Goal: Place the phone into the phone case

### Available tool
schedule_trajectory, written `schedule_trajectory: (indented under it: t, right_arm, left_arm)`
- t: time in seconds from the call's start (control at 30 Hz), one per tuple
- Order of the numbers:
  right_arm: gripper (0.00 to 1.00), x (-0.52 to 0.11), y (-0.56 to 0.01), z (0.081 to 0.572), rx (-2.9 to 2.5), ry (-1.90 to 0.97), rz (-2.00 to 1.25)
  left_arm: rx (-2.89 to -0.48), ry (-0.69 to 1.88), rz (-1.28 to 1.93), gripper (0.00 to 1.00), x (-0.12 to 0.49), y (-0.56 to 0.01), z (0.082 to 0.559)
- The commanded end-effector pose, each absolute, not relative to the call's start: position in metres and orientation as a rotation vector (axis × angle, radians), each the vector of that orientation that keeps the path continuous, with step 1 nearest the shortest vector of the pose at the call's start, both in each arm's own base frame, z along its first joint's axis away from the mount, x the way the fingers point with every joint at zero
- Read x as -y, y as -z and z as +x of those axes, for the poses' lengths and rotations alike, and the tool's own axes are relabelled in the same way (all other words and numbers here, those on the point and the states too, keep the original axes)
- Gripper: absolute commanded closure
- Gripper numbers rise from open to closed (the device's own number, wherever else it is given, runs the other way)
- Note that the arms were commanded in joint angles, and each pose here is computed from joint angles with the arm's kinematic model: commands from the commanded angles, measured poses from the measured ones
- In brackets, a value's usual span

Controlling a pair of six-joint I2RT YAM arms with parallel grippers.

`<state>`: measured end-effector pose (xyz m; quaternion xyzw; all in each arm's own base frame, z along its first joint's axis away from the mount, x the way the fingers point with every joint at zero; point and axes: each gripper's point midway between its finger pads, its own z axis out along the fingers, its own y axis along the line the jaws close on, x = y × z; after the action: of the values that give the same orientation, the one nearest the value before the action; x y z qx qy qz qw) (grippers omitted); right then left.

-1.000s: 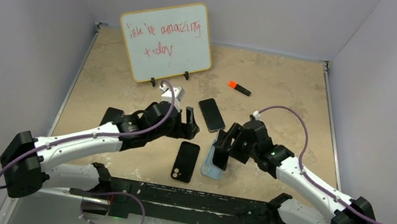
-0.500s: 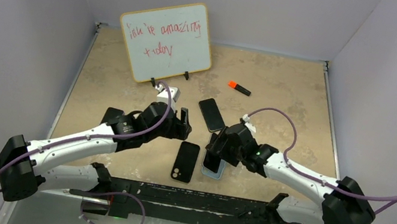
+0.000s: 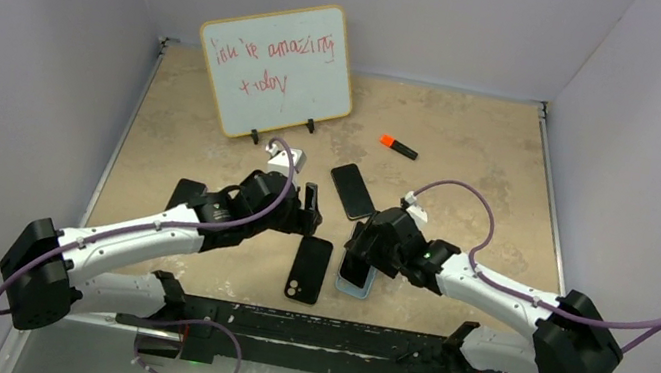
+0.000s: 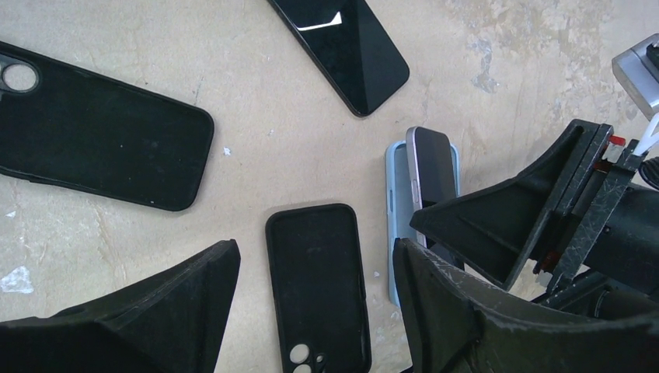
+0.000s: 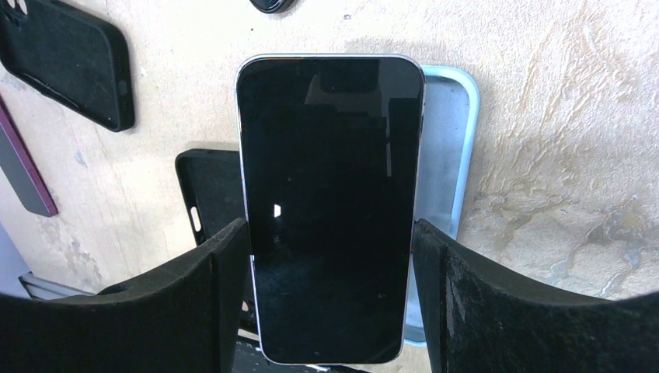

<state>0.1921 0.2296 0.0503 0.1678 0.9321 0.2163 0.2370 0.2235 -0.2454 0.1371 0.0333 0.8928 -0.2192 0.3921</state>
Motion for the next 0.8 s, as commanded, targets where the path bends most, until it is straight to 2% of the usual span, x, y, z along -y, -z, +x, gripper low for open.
schedule_trajectory:
  t: [0.0,0.47,0.77]
  right_arm:
    - [0.4,-0.232,-0.059,0.198,-2.504,-0.614,0.513]
    - [0.34,-0.223,-0.044,0.189,-2.536,-0.556,0.491]
    - [0.22,-0.219,-0.043,0.19,-2.522,-0.536,0.475]
  left_arm:
    - [-2.24,0.588,0.097,0.26,0.248,-0.138,0.225]
    - [-2.254,0.592,0.105,0.26,0.25,-0.138,0.223]
    - [-2.259,0.614,0.124,0.27,0.258,-0.14,0.224]
